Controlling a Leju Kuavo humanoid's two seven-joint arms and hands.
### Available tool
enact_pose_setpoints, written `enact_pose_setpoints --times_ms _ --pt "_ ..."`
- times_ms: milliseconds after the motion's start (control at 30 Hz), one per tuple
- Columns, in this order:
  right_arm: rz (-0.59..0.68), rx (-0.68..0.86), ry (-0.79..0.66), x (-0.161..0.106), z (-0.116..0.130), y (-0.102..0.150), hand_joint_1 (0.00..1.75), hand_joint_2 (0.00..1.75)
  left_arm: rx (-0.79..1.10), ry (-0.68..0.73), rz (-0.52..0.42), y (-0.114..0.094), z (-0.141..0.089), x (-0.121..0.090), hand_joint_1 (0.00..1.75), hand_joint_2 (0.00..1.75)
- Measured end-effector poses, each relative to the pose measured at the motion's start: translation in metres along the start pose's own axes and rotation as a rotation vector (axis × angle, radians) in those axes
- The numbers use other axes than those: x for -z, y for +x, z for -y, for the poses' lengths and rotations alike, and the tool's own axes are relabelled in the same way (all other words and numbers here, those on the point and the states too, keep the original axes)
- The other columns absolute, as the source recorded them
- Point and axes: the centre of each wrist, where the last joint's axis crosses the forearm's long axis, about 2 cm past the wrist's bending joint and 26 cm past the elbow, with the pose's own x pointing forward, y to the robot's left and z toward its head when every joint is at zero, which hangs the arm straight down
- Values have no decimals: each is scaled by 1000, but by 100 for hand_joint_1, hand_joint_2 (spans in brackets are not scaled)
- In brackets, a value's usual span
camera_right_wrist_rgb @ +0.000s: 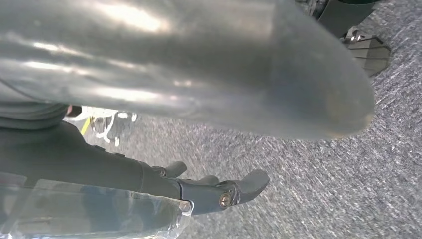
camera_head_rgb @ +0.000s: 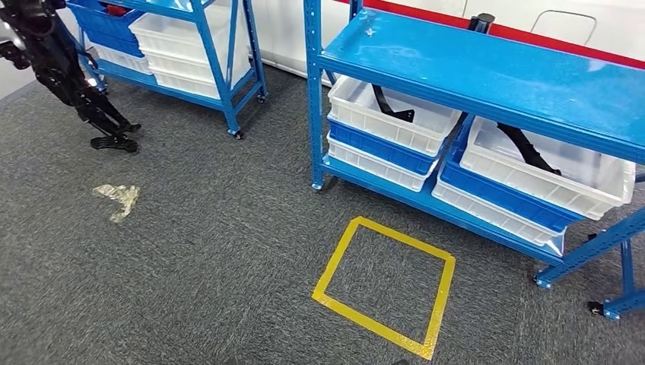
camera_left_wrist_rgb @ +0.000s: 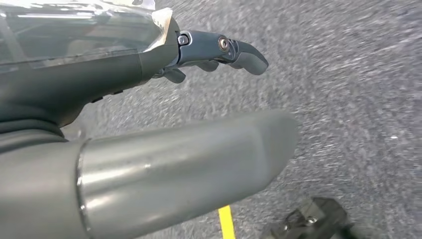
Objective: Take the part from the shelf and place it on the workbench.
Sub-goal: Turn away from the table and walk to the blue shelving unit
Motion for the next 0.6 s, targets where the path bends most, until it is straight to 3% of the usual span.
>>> enact_pose_setpoints --times_ms 600 --pt "0 12 -1 0 1 1 0 0 -5 -5 8 5 -3 1 0 0"
